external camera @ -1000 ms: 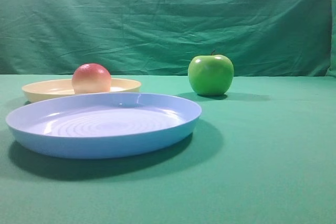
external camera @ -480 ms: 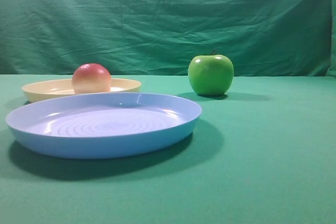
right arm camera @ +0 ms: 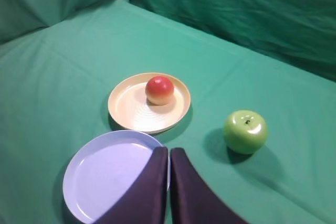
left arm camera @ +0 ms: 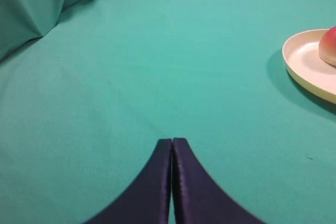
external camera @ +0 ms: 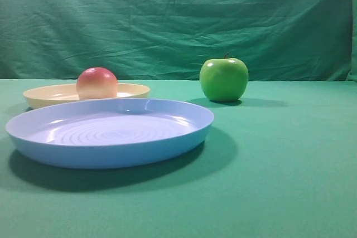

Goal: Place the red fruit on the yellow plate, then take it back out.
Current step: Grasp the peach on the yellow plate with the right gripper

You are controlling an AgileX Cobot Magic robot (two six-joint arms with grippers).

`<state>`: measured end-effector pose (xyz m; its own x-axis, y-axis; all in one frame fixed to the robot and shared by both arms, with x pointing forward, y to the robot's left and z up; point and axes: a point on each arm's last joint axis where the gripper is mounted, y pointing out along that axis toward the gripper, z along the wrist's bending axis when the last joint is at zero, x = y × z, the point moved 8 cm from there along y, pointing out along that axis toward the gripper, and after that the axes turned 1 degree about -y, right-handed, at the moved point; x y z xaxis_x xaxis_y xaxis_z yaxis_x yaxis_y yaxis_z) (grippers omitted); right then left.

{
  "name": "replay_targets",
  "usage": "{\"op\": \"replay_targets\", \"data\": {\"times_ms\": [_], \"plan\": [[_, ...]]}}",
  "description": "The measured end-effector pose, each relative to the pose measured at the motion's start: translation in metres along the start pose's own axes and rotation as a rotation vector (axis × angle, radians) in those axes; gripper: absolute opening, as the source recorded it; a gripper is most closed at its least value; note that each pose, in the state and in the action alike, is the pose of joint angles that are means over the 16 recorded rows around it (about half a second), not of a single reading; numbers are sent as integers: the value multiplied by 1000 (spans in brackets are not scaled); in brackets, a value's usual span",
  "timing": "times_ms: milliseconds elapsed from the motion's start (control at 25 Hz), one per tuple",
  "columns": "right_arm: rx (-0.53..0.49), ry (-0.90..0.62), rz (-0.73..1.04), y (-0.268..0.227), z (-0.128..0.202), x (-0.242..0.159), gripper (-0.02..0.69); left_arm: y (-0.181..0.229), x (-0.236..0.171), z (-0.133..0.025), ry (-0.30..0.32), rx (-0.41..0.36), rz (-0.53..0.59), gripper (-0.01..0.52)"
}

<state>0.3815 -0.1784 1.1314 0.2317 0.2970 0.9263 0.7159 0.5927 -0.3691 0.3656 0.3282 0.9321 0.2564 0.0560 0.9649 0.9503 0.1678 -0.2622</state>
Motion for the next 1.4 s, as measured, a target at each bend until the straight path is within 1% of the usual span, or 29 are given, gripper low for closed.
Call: {"op": "replay_targets", "data": {"times_ms": [240, 440, 680, 880, 1120, 1400], "plan": [[-111, 56, -40, -21, -20, -6, 0, 0, 0, 0, 0, 0, 0, 0], [-228, 138, -76, -29, -37, -23, 0, 0, 0, 0, 0, 0, 0, 0], [-375, 224, -132, -36, -51, -62, 0, 0, 0, 0, 0, 0, 0, 0], [-469, 250, -167, -38, -54, -103, 0, 0, 0, 0, 0, 0, 0, 0], [-529, 249, -143, -28, -53, -154, 0, 0, 0, 0, 0, 0, 0, 0], [-545, 250, -64, -10, -53, -203, 0, 0, 0, 0, 0, 0, 0, 0]]}}
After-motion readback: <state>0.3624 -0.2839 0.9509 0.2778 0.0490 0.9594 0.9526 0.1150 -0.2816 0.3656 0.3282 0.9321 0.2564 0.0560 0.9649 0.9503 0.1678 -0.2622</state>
